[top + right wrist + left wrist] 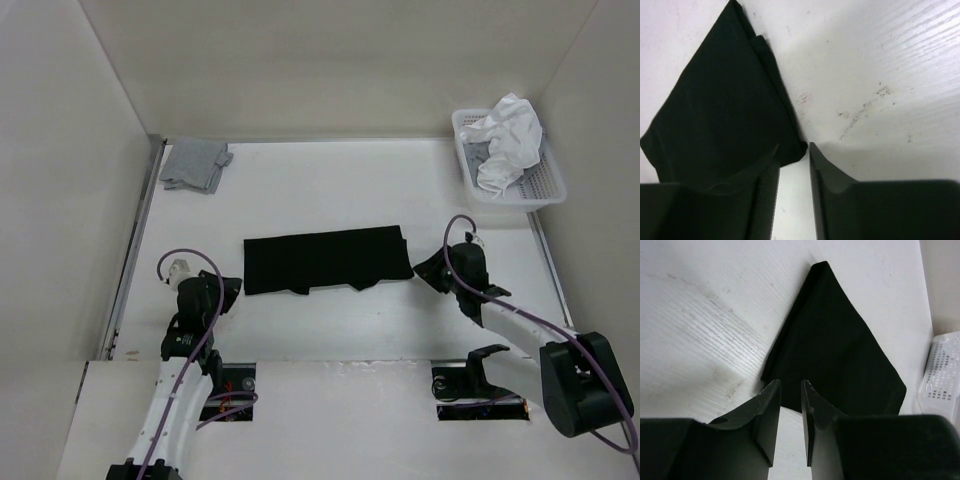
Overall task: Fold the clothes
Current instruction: Fold the tank top
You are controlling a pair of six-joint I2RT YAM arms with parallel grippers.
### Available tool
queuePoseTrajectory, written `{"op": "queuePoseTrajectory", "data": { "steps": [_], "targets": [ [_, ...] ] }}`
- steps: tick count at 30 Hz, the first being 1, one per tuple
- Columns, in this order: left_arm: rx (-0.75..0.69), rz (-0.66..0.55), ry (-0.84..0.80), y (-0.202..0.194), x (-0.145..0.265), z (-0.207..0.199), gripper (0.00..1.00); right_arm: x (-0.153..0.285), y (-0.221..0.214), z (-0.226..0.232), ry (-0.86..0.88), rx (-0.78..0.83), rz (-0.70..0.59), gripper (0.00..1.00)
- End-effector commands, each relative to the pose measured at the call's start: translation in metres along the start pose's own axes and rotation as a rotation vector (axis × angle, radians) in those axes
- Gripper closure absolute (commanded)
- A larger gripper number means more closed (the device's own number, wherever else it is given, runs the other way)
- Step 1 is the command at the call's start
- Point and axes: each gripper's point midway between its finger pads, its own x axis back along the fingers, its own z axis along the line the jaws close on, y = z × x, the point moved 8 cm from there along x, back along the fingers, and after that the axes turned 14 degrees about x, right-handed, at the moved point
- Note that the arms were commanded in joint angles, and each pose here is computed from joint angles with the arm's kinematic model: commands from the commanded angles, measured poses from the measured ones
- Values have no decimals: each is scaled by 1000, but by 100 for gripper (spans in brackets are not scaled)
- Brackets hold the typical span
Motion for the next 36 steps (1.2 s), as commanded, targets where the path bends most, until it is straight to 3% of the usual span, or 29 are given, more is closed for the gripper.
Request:
{"op": "queuePoseTrajectory", "data": {
  "steps": [1,5,10,18,20,22,24,36],
  "targets": [
    [-17,-64,-10,9,-1,-4,76,-1,13,10,18,19,-48,57],
    [-43,-98,-102,13,0,-29,76,-18,21,22,29,61,-23,50],
    [-112,22,-171,-16,-11,-52,77,-40,23,29,53,41,9,51],
    [-200,130,-296,-68,-19,-89,78,-63,17,45,163,-58,79,69],
    [-208,147,-323,-74,-18,-96,78,-69,17,46,184,-88,88,82],
    [-216,155,-344,-78,-17,-102,78,-68,21,45,185,-113,42,95],
    [-234,163,-358,-82,-17,-105,78,-60,28,45,182,-114,-26,99],
    [-276,274,-433,-126,-18,-123,76,37,82,48,59,72,-298,100]
  ]
}}
